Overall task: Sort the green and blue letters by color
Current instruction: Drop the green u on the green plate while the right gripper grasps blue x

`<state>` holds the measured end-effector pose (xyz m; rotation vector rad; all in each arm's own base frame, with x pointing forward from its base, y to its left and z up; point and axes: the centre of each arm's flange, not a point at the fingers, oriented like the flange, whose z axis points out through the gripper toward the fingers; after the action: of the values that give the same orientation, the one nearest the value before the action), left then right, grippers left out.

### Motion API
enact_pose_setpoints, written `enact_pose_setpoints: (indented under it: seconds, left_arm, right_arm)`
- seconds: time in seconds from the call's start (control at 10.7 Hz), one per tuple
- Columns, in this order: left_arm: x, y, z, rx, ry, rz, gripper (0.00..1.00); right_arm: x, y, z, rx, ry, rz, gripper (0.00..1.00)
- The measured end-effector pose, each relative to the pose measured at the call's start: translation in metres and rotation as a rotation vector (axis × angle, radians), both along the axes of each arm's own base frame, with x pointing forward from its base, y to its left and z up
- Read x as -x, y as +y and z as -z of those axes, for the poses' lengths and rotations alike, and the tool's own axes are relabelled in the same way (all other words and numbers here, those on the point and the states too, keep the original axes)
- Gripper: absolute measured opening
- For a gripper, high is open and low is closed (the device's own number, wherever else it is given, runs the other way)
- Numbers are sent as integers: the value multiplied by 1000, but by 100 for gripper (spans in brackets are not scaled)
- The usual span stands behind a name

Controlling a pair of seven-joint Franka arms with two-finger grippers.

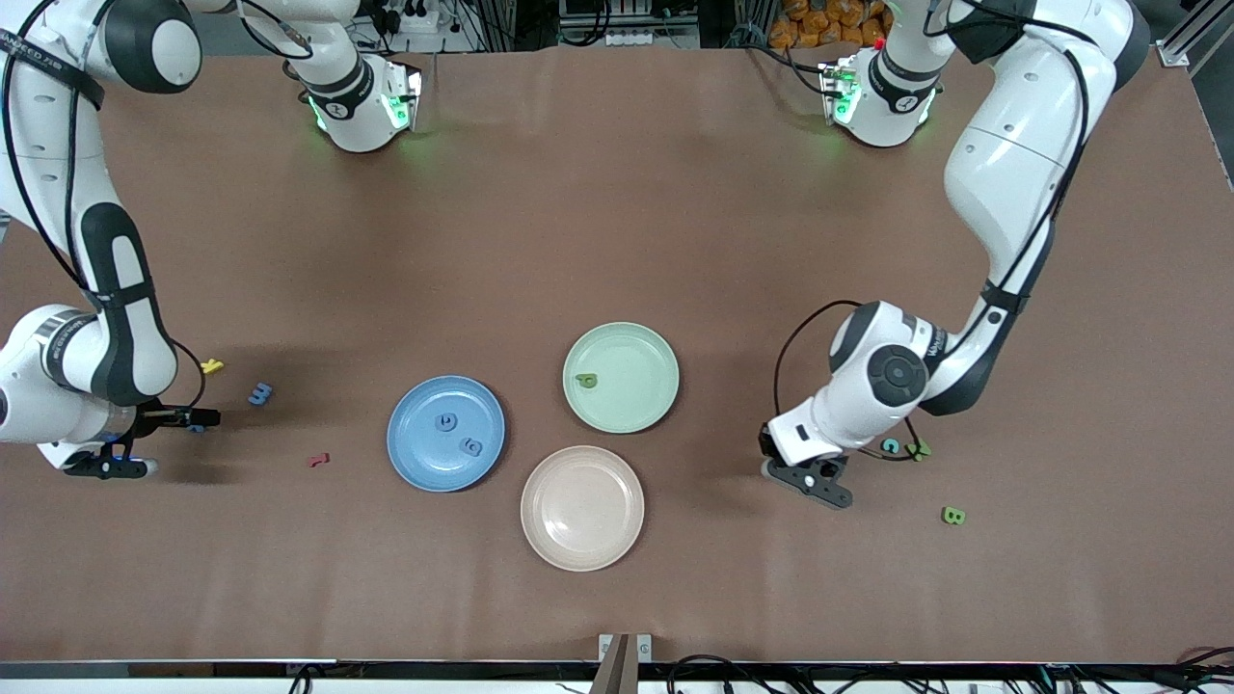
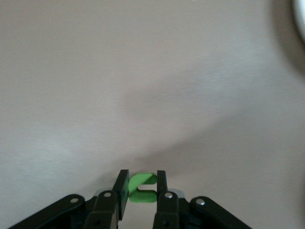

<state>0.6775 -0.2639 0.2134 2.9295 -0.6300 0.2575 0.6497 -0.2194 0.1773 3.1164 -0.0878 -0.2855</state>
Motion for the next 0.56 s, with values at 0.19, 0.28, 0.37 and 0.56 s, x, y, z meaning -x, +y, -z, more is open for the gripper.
enact_pose_setpoints:
  seconds: [0.19,0.28,0.37,0.56]
  left_arm:
    - [25,-54,-14,6,37,-66,27]
    - [41,-86,-19,10,54,-105,27]
    - [59,-116,-23,15,69,-149,27]
    - [91,-169,-31,38,88,-238,27]
  right_arm:
    - [0,0,0,-1,0,-2,89]
    - [0,0,1,-1,-1,-6,74]
    - [0,0,0,1,-7,-8,58]
    - [1,0,3,3,-11,-9,43]
